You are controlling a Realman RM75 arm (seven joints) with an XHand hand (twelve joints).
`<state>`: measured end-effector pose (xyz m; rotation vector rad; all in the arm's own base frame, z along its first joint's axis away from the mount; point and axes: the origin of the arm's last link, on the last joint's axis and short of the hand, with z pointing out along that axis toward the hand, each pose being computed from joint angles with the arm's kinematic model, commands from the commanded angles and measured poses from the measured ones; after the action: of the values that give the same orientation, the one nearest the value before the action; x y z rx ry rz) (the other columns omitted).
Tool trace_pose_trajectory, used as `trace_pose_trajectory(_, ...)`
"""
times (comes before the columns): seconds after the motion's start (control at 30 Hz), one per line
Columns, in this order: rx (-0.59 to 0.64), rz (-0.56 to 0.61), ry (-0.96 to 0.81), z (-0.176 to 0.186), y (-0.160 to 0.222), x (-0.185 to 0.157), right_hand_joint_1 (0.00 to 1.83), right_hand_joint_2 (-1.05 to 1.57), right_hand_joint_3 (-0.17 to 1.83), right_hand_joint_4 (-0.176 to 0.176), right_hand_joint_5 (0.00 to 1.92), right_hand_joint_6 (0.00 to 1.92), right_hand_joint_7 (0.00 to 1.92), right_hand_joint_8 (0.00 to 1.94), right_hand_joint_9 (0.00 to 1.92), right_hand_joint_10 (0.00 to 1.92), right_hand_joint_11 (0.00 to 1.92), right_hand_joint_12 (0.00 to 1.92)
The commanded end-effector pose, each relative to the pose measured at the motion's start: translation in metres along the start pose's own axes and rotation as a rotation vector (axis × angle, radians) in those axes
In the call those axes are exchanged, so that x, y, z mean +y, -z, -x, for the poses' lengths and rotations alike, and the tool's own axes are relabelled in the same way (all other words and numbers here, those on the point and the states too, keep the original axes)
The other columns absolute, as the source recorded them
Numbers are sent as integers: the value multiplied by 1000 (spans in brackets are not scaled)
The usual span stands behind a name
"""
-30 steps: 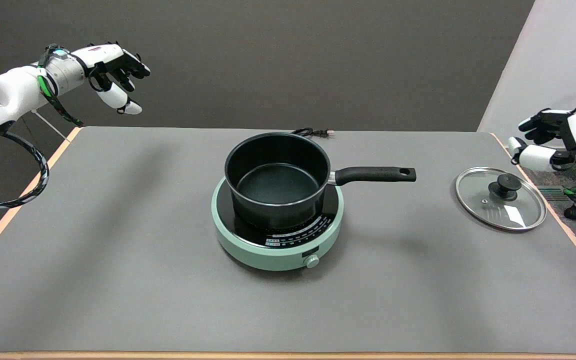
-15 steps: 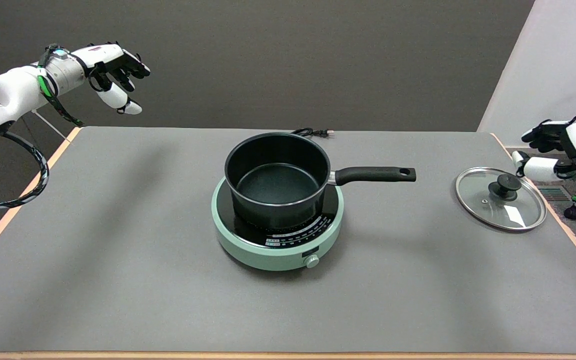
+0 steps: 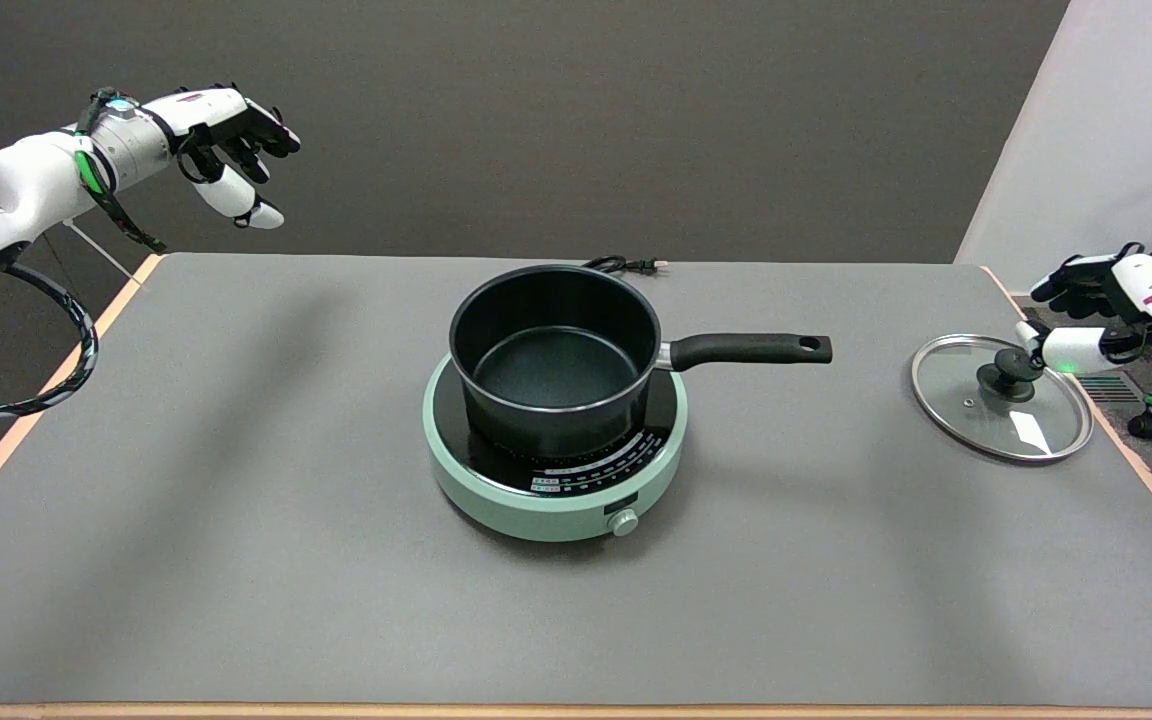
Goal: Pick up the pot lid.
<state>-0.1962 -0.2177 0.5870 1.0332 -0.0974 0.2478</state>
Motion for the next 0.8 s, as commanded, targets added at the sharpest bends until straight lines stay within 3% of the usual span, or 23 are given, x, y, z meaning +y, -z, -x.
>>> trace_pose_trajectory(0.03, -129, -11, 81, 1, -19, 7, 858, 667, 820, -4, 710, 501, 821, 330, 733, 598, 425, 1409)
trace_pose_trajectory(0.8, -294, -3, 105, 20, -24, 13, 817, 625, 861, -6, 664, 375, 739, 271, 675, 509, 466, 1329)
